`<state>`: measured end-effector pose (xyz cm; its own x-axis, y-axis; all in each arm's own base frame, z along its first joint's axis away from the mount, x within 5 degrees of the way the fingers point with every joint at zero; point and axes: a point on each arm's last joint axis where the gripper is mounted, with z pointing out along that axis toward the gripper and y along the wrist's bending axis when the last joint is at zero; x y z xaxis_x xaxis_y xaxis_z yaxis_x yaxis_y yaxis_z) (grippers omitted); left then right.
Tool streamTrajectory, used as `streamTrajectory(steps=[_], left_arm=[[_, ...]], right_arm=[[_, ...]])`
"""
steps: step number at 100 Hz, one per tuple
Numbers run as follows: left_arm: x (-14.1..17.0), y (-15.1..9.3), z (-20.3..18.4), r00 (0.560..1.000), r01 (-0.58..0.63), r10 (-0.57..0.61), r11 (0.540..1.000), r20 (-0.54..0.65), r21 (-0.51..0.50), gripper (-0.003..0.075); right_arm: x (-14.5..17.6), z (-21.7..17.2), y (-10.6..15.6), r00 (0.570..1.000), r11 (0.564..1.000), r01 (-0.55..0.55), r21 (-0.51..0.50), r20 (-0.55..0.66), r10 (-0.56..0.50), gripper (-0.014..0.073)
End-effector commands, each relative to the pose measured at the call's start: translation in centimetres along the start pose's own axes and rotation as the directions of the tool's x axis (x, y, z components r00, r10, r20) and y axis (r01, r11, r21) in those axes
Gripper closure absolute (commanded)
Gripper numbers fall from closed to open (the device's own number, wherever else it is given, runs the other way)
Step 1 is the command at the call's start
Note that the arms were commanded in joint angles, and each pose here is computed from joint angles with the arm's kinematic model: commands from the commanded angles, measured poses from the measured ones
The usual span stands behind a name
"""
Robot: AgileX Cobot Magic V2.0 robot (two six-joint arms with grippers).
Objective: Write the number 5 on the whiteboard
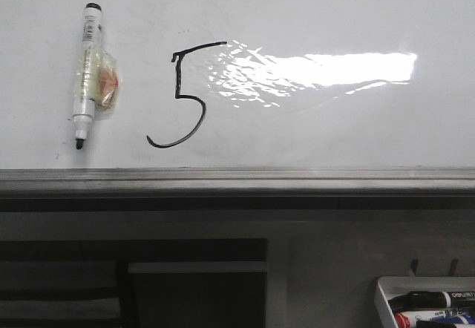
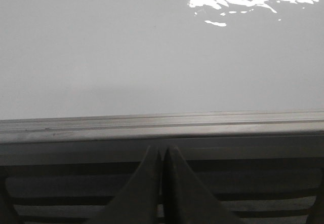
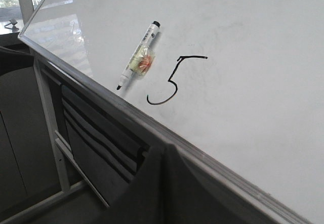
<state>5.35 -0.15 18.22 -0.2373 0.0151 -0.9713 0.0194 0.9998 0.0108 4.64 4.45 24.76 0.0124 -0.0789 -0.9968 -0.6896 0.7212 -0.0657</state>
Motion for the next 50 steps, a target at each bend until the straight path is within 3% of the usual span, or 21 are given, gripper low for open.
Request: streamTrajectory(steps=[1,13,27,50], left_arm=[[-0.2,0.0,0.0,0.997,0.004,-0.004,1.0,0.08,-0.005,0.0741],[-0.2,0.0,0.0,0.997,0.004,-0.004,1.0,0.08,-0.005,0.0741],[-0.2,0.0,0.0,0.997,0.004,-0.004,1.0,0.08,-0.005,0.0741],[-0.2,0.0,0.0,0.997,0.004,-0.004,1.0,0.08,-0.005,0.0741]], right_arm=[[-1.5,-0.1,-0.2,0.995,1.0,0.019,0.023,0.1,-0.022,0.0656],[-1.4,-0.1,-0.5,0.995,0.997,0.019,0.071,0.093,-0.025,0.0656],[-1.1,-0.2,-1.5,0.997,0.975,0.013,0.223,0.069,-0.029,0.0656],[1.0,-0.7,-3.5,1.0,0.846,0.008,0.533,-0.009,-0.003,0.0656]])
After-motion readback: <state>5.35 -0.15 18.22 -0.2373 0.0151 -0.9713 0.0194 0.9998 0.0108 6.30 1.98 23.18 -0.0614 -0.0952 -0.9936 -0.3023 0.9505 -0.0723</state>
